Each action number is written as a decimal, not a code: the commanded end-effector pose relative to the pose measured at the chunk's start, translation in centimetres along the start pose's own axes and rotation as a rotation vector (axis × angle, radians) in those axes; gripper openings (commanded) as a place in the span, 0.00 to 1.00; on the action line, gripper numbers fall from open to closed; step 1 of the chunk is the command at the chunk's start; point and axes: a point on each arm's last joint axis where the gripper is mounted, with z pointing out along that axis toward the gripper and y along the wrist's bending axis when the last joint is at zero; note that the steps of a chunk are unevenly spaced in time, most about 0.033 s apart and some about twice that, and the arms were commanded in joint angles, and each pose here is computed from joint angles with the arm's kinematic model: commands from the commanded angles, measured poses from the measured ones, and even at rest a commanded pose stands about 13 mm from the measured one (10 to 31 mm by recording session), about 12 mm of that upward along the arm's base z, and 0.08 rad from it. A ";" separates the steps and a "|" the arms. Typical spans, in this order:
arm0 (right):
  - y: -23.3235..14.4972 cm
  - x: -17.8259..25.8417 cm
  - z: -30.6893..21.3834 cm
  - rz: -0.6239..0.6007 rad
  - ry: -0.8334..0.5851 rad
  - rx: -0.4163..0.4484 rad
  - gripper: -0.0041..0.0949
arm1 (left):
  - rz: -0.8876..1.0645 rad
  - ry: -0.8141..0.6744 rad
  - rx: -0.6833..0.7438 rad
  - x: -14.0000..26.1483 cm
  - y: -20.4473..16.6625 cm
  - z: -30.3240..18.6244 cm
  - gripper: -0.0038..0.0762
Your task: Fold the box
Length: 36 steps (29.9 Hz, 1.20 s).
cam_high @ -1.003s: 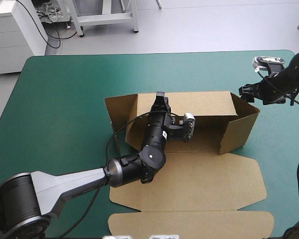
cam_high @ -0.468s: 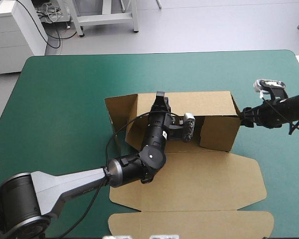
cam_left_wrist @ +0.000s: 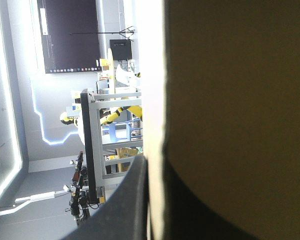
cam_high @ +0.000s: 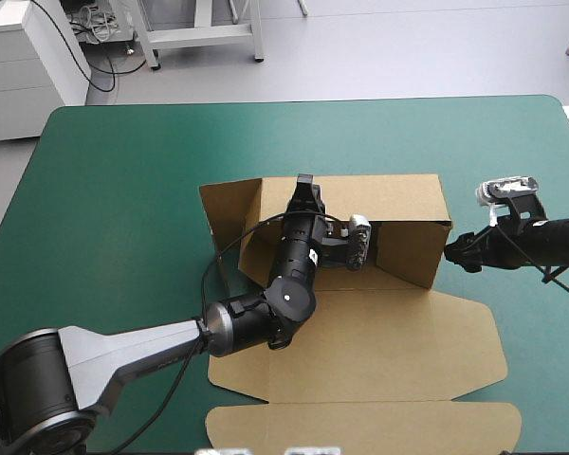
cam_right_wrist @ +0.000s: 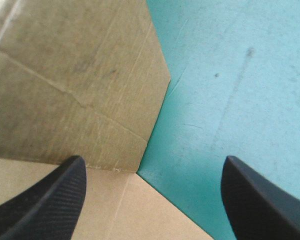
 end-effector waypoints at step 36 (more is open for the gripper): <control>2.1 0.8 1.8 -0.179 -0.280 -0.178 0.74 | -0.058 -0.059 -0.021 -0.3 1.6 -0.9 0.04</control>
